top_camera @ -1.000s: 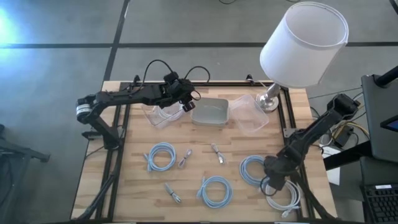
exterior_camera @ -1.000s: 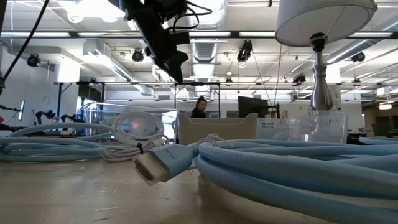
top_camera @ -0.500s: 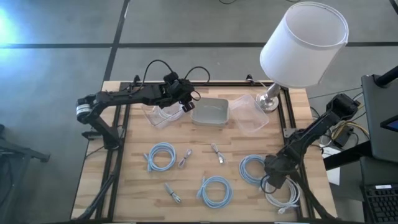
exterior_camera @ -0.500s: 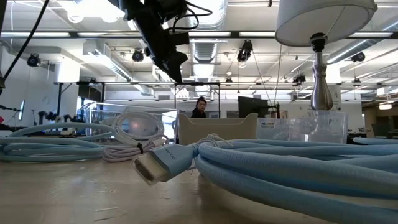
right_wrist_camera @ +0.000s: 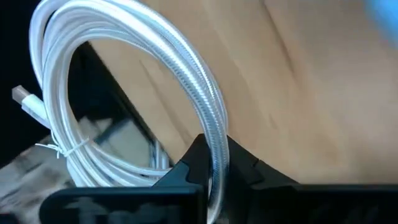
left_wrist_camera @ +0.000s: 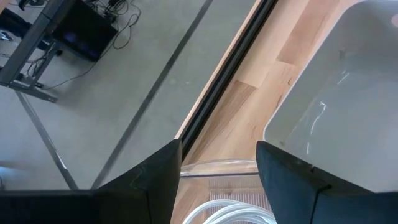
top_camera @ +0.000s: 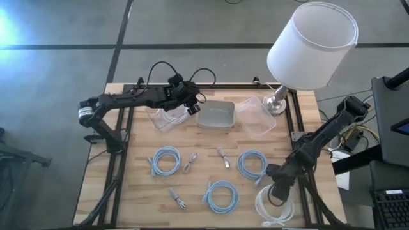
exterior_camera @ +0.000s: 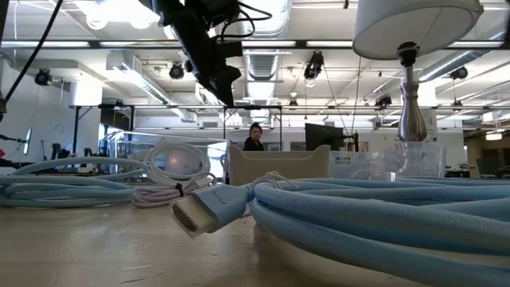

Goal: Pick & Place USB Port
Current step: Put the white HDMI cable into the left transparent bin

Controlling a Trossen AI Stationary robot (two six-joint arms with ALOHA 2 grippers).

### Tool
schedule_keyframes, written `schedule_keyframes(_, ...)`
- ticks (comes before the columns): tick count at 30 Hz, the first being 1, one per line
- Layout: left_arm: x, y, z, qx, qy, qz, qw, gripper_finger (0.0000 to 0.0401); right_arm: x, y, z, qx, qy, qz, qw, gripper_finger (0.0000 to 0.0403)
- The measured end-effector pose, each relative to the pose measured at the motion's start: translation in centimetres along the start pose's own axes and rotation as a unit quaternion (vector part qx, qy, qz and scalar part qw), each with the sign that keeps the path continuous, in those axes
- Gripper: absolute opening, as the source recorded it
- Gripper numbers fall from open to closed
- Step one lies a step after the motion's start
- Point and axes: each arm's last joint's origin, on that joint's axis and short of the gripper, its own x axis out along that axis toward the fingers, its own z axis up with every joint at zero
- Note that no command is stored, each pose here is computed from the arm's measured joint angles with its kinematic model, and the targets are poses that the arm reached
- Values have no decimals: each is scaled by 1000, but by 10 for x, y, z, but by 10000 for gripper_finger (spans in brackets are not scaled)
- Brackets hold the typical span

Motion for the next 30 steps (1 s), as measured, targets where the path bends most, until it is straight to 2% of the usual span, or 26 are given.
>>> schedule_keyframes(3,0,0,0,-1,0,-5,1000,211,-10,8,6,-55,-101,-15,993,15)
schedule_keyframes(6,0,-2,0,-2,-3,-32,999,211,-17,10,13,-94,-187,-43,977,14)
schedule_keyframes(12,-1,-9,1,-10,-14,-147,989,211,-29,8,36,-139,-296,-99,940,14)
schedule_keyframes(15,-3,-13,2,-24,-21,-235,972,211,-37,5,49,-144,-343,-133,919,14)
schedule_keyframes(19,-7,-19,3,-33,-33,-350,935,211,-49,-4,69,-142,-418,-208,873,14)
schedule_keyframes(21,-9,-22,4,-38,-38,-386,921,211,-54,-10,78,-140,-441,-245,852,14)
schedule_keyframes(26,-10,-31,6,-59,-61,-408,909,211,-67,-22,97,-115,-477,-304,817,13)
schedule_keyframes(30,-7,-43,2,-80,-95,-417,900,211,-75,-25,110,-111,-495,-311,804,13)
